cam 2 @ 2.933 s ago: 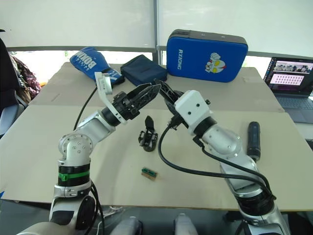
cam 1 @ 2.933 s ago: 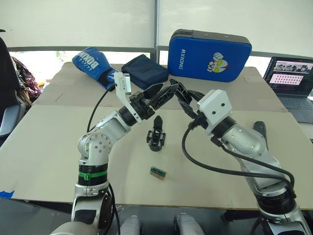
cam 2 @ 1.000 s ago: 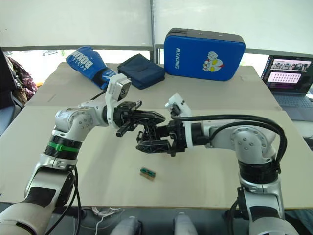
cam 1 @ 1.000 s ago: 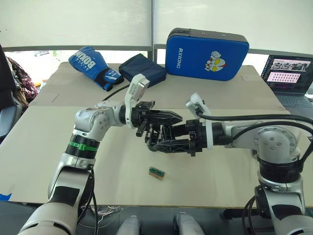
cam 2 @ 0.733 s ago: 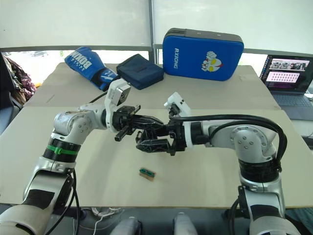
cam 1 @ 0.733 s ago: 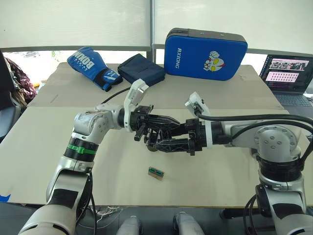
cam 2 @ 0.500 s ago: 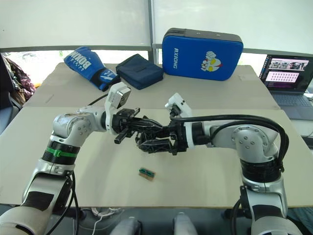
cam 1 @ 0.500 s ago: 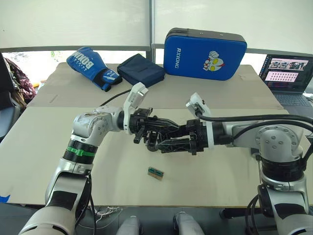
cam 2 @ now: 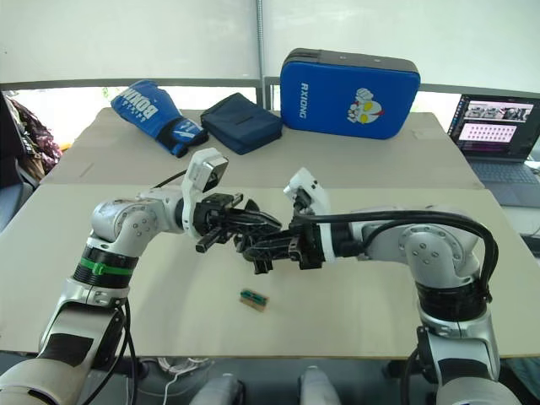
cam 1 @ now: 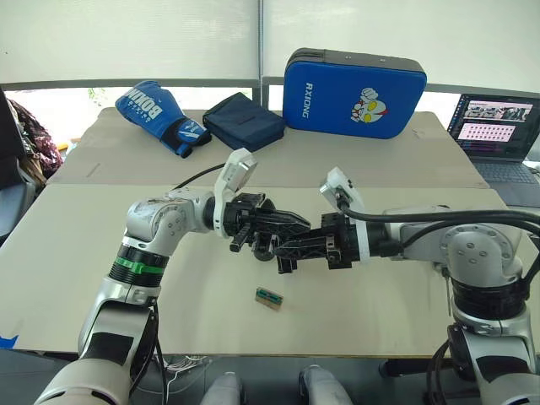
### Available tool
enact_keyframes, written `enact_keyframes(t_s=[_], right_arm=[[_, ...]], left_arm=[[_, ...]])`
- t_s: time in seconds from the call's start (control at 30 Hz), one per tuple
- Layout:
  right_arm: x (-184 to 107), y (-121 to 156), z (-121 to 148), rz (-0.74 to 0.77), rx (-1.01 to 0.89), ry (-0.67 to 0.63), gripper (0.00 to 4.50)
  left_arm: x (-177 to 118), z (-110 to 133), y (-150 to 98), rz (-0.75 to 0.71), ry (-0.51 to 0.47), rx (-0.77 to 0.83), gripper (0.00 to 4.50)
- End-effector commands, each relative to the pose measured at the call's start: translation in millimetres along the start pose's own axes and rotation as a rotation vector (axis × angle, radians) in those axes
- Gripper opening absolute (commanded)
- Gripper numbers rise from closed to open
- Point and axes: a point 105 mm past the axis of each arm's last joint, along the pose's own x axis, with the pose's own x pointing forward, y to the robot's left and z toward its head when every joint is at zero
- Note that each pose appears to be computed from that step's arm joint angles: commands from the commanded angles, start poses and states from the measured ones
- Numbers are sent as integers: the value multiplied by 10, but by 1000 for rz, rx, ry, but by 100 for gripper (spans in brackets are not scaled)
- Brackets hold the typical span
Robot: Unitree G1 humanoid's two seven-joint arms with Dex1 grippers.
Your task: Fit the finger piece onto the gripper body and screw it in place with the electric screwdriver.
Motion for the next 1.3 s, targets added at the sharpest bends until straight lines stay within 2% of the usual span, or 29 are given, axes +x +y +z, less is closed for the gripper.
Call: enact_keyframes(t_s=[0.03,0.13,0.23,0.37,0.47,0.53,0.6,0.73,0.93,1.3], right_arm=[[-68,107,104,32,-68,-61,36],[-189,100,91,-3,-103,-105,36],[-315,62,-16,-70,-151,-119,36],[-442,26,-84,-137,-249,-191,36],[-520,-55,-108,-195,-285,-271,36],[-558,-88,-99,-209,-308,-334,36],[-569,-133,-135,-227,-325,-339,36],[-534,-153,-179,-210,-379,-333,36],[-454,-154,-129,-186,-414,-348,36],[-379,-79,-57,-146,-414,-362,36]], left_arm=[[-116,248,-73,29,-37,103,196],[-469,293,43,193,-21,291,335],[-918,89,151,352,103,456,449],[-1445,-245,195,507,234,507,450],[-1701,-429,269,626,252,506,450],[-1767,-565,330,667,267,478,450],[-1746,-703,376,655,295,454,450],[-1512,-944,572,613,330,424,450],[-1161,-1075,779,561,296,410,450],[-713,-1203,945,481,261,366,450]])
